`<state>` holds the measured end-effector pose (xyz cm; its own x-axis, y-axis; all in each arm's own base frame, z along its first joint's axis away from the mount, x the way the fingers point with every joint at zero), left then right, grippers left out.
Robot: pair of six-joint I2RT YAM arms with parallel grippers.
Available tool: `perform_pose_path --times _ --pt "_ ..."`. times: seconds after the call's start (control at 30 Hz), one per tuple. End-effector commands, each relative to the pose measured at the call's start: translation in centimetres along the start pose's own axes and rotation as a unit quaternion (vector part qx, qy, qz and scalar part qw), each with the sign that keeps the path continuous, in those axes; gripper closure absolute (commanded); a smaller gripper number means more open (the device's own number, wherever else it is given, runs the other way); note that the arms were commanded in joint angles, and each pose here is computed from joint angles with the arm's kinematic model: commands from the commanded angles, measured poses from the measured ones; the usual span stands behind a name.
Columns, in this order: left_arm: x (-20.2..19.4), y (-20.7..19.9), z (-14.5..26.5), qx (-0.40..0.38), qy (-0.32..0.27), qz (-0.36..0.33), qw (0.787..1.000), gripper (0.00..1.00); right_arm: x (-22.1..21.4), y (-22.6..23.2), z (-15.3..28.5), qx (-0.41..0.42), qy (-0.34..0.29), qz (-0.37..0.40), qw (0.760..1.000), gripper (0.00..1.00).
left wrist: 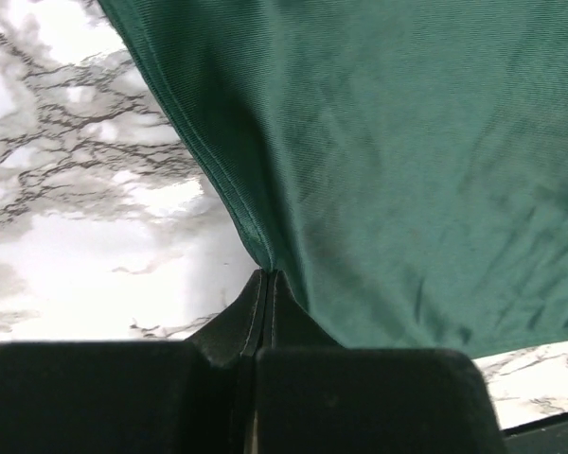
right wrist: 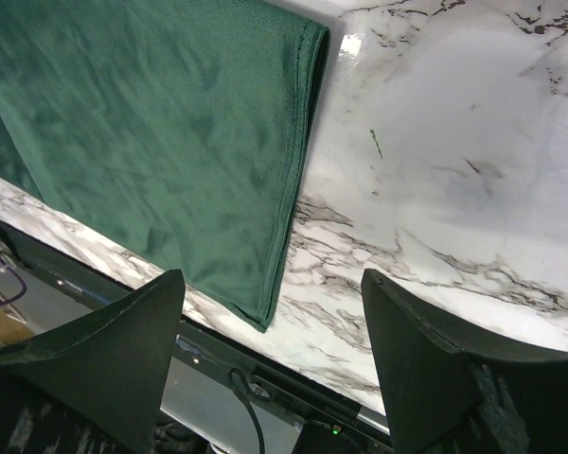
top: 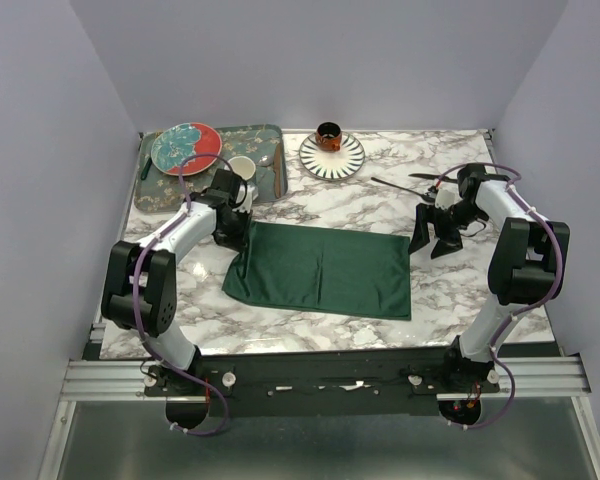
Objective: Fold the napkin into a case and place the utensils inside
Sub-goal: Pick up the rectangle-folded napkin at the center of the board.
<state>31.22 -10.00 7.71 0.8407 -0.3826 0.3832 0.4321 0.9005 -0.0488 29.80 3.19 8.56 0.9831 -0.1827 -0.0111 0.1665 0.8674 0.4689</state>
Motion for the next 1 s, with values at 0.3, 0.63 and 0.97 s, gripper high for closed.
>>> perform_pose_path --times 0.3,0.63,0.97 --pt "-0.1 -0.8 -0.7 -0.007 0.024 0.031 0.999 1.0 0.2 0.6 0.5 0.01 -0.005 0.006 1.0 0.16" --pt "-2.3 1.1 -2.3 0.014 0.07 0.05 0.996 0.54 0.1 0.5 0.4 0.01 -0.002 0.006 1.0 0.16" --pt "-3.5 2.5 -3.8 0.018 0.088 0.068 0.994 0.58 0.2 0.4 0.5 0.006 -0.003 0.007 1.0 0.16"
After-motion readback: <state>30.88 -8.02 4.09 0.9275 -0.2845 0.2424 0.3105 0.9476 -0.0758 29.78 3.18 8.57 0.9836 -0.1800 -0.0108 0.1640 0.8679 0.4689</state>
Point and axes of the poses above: each gripper's point midway between its finger pads, its own z axis back along the fingers, its own y axis along the line the jaws close on, x = y × z, the point moved 2 cm from there along z, back along the fingers, and after that the axes turned 13 degrees about -z, right-handed, at the moved point
